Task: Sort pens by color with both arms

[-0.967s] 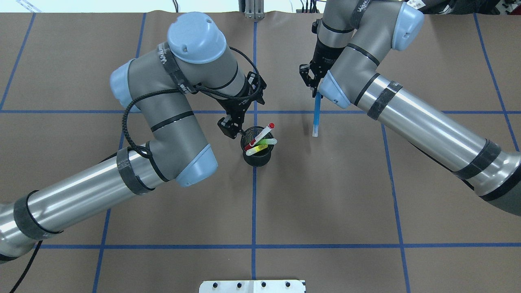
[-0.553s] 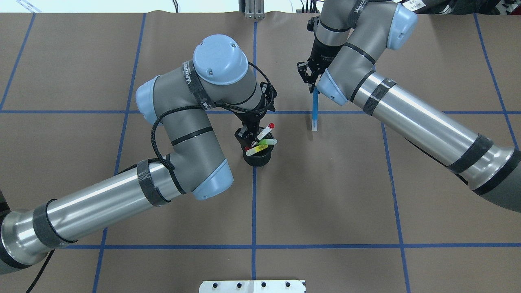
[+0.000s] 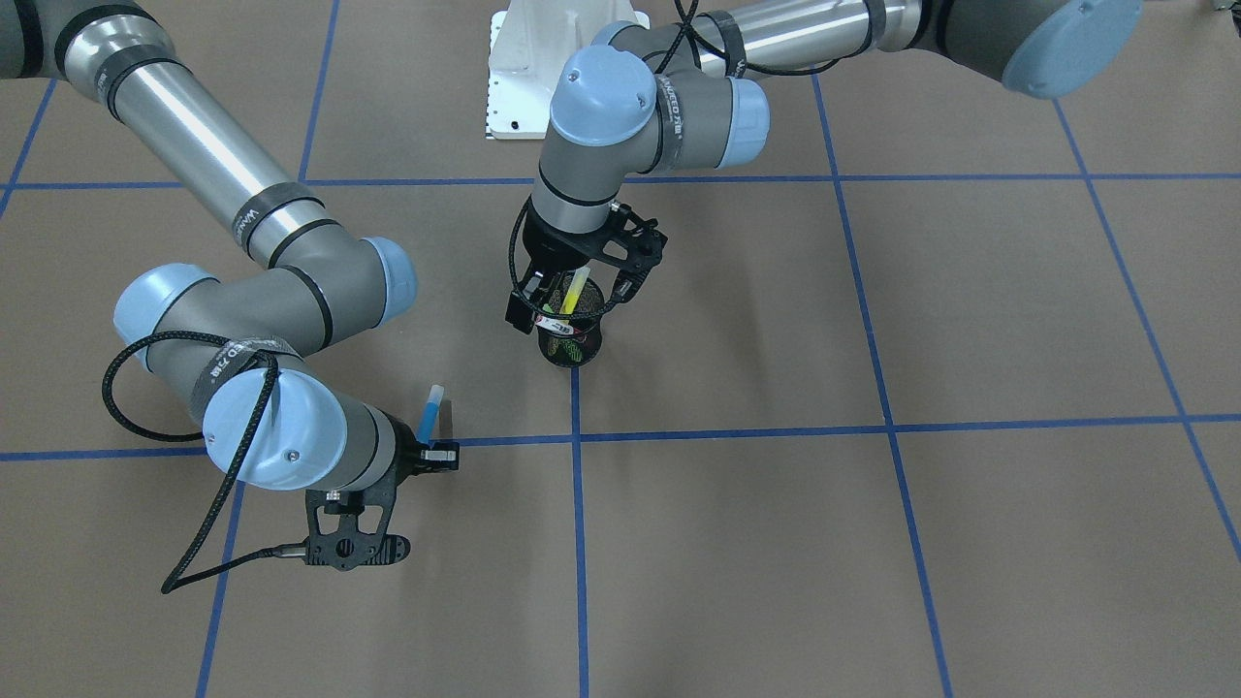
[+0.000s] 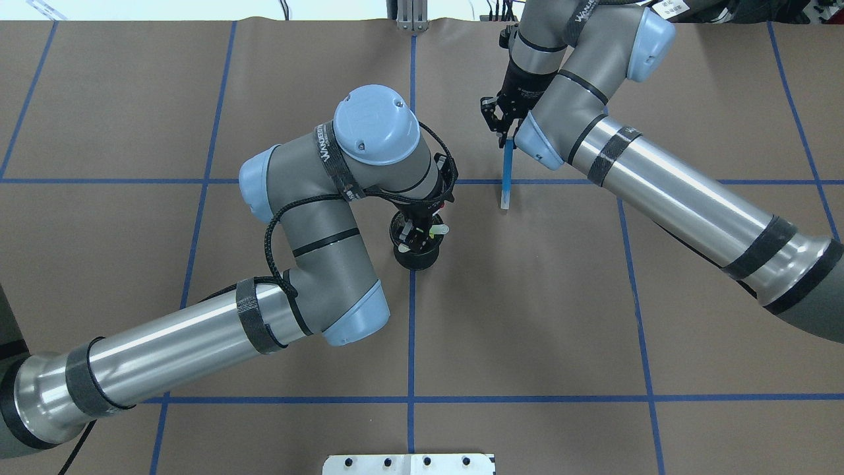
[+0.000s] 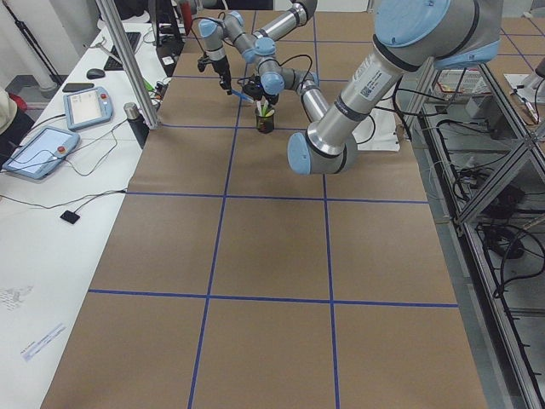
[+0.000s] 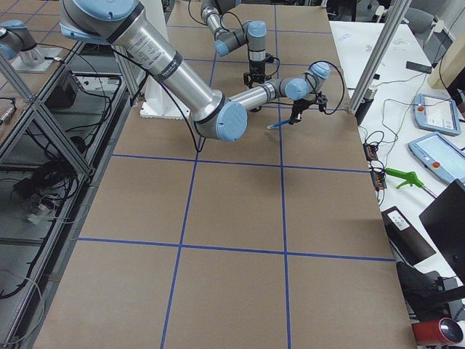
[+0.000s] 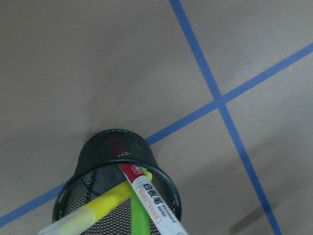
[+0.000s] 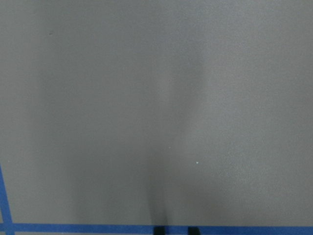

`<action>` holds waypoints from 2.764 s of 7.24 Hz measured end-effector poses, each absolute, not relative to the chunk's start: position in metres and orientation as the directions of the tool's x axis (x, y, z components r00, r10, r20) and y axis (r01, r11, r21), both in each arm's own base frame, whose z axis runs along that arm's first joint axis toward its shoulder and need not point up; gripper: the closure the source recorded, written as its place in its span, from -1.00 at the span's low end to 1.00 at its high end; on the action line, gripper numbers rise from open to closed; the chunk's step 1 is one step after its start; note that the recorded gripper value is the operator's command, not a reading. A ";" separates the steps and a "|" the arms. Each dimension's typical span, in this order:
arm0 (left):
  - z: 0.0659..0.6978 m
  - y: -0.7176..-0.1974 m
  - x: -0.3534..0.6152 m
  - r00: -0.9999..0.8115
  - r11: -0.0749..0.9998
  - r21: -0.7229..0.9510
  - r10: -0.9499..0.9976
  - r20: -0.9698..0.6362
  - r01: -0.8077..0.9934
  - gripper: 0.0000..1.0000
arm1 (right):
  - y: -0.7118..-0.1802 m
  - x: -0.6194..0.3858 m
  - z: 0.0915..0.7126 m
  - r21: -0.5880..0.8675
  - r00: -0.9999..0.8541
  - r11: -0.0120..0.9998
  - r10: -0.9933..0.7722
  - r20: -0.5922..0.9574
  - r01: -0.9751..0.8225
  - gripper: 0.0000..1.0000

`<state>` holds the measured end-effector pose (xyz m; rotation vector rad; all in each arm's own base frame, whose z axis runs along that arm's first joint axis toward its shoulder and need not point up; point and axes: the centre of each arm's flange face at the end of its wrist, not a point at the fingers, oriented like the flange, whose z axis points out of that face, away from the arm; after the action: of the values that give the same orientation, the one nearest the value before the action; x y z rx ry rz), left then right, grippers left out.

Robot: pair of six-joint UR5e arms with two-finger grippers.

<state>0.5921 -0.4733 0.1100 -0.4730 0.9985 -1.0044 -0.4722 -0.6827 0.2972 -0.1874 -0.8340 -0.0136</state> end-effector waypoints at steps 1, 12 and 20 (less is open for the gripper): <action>0.109 -0.473 0.592 0.171 0.493 -0.729 -0.864 -0.473 0.474 -0.19 | -0.682 -0.473 0.298 -0.164 0.677 0.983 0.069 0.733 0.078 -0.51; 0.111 -0.491 0.579 0.180 0.530 -0.693 -0.838 -0.515 0.489 1.00 | -0.751 -0.154 0.391 -0.297 0.607 0.881 0.470 0.641 -0.368 -0.94; 0.005 -0.449 0.504 0.146 0.610 -0.677 -0.777 -0.612 0.412 1.00 | -0.723 -0.115 0.378 -0.285 0.636 0.858 0.509 0.580 -0.427 -0.98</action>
<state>0.5040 -0.4493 0.0045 -0.3909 1.1284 -0.8874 -0.1154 -0.7227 0.3776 -0.1251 -0.7002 0.5366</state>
